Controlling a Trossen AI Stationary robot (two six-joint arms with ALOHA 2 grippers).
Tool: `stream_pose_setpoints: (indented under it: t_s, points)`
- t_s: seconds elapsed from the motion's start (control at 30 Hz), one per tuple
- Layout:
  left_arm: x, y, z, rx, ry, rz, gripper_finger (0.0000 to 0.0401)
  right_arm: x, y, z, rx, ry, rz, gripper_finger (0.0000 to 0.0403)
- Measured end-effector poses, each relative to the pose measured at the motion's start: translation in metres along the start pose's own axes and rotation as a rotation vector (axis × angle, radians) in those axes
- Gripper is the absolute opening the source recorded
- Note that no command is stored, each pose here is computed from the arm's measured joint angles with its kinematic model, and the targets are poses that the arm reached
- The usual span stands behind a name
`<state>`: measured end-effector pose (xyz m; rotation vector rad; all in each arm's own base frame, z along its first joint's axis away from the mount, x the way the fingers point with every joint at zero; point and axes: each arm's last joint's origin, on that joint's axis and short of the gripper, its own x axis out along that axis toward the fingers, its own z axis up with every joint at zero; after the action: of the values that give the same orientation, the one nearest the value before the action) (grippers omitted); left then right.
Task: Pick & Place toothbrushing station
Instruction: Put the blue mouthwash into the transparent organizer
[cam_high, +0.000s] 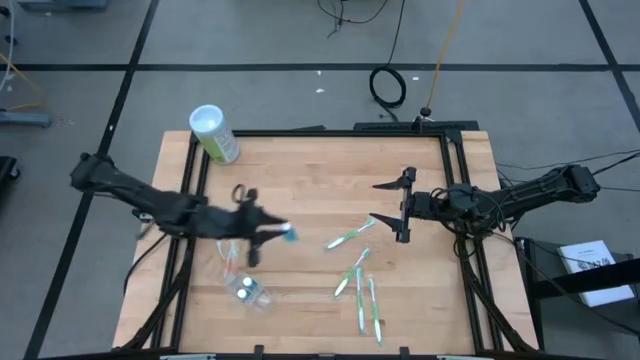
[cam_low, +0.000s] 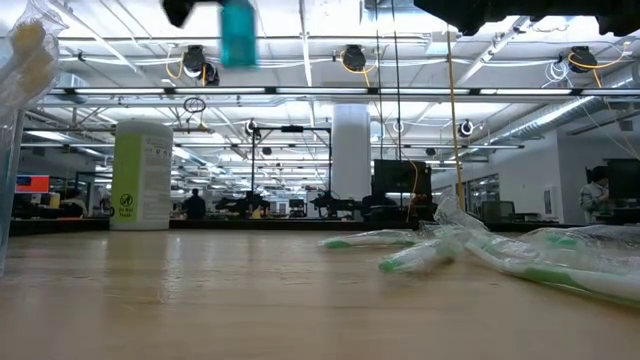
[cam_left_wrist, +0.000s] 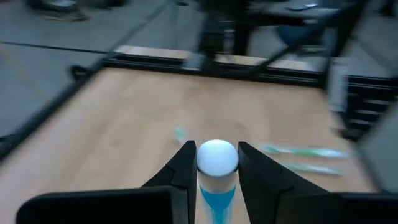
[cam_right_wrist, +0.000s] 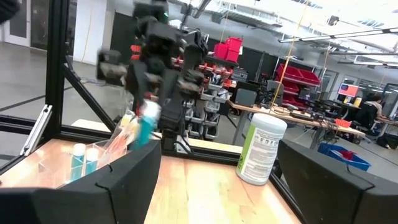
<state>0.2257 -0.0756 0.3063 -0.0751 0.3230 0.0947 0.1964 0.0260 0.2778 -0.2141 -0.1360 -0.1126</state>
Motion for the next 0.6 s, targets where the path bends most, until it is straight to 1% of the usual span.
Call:
stream_pose_setpoints:
  t_s: [0.13, 0.27, 0.33, 0.43, 0.5, 0.6]
  points:
    - [-0.044, -0.015, -0.005, -0.017, 0.048, -0.138, 0.0083, 0.000, 0.000, 0.000, 0.001, -0.003, 0.000, 0.0318]
    - [-0.071, -0.032, -0.020, -0.005, 0.140, -0.212, 0.0083, 0.000, 0.000, 0.000, 0.004, -0.003, 0.001, 0.0318]
    - [-0.080, -0.040, -0.031, 0.014, 0.184, -0.192, 0.0083, 0.000, 0.000, 0.000, 0.010, -0.004, 0.002, 0.0318]
    - [-0.091, -0.051, -0.046, 0.003, 0.208, -0.131, 0.0083, 0.000, 0.000, 0.000, 0.023, -0.004, 0.003, 0.0318]
    - [-0.098, -0.059, -0.055, 0.006, 0.197, -0.100, 0.0083, 0.000, 0.000, 0.000, 0.024, -0.004, 0.003, 0.0318]
    - [-0.110, -0.072, -0.065, 0.013, 0.151, -0.091, 0.0083, 0.000, 0.000, 0.000, 0.024, -0.004, 0.003, 0.0318]
